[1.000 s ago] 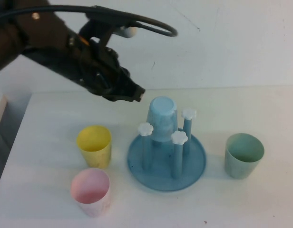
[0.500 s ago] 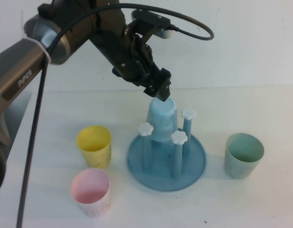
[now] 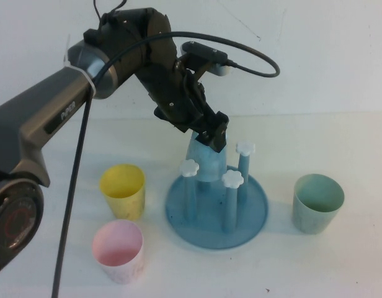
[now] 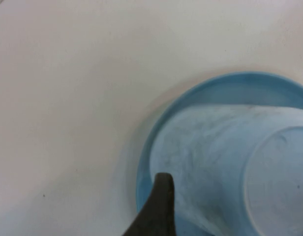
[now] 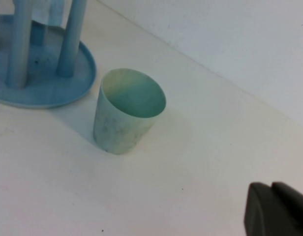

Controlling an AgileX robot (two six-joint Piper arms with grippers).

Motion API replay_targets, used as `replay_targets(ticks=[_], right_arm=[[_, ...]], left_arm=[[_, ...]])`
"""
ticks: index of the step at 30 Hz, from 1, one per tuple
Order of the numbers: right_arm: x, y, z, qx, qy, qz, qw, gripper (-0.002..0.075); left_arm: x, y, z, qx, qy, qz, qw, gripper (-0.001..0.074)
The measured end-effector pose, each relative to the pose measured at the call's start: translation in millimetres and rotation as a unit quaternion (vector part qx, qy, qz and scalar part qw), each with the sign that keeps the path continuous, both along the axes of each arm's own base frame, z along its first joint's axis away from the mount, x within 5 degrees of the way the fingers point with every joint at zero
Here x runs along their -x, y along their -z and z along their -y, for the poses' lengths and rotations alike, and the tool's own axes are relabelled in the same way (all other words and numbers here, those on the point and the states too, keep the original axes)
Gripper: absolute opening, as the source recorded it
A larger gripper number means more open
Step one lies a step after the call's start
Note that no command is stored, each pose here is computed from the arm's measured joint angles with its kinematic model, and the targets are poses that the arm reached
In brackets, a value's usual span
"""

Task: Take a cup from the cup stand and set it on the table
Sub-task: Pick up the cup from the rack, then hand over the cup

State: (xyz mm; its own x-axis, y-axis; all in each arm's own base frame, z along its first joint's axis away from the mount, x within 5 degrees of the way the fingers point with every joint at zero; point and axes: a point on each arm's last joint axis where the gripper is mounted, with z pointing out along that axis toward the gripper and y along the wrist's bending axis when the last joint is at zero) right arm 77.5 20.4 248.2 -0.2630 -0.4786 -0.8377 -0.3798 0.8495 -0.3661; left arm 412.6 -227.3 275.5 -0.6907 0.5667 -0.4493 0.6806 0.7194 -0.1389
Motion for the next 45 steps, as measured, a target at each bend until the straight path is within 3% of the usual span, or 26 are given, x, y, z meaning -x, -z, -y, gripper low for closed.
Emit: replay_targets(ticks=[14,19,27,40,45], right_arm=[[0.0,-0.1,-0.1,-0.001,0.000,0.000,1.000,-0.0003],[0.0,-0.1,-0.2,-0.002,0.000,0.000,1.000,-0.0003],[0.0,-0.2,-0.3,-0.004,0.000,0.000,1.000,-0.0003],[-0.2,-3.7,-4.3,0.000,-0.027,0.020,0.999,-0.0003],[1.1,-41.2,-15.4,-0.086,-0.065,0.106,0.989,-0.0003]], left_arm=[[12.5,9.5,27.2,-0.039,0.047,0.018,0.998,0.0689],[11.3,13.4,26.7,-0.054,0.053,0.017,0.997,0.0562],[12.4,-16.2,24.1,-0.065,0.063,0.026,0.996,0.0564],[26.9,-113.2,20.6,0.030,0.037,0.127,0.991,0.0564],[55.1,-149.5,29.5,0.161,0.066,0.092,0.981,0.0564]])
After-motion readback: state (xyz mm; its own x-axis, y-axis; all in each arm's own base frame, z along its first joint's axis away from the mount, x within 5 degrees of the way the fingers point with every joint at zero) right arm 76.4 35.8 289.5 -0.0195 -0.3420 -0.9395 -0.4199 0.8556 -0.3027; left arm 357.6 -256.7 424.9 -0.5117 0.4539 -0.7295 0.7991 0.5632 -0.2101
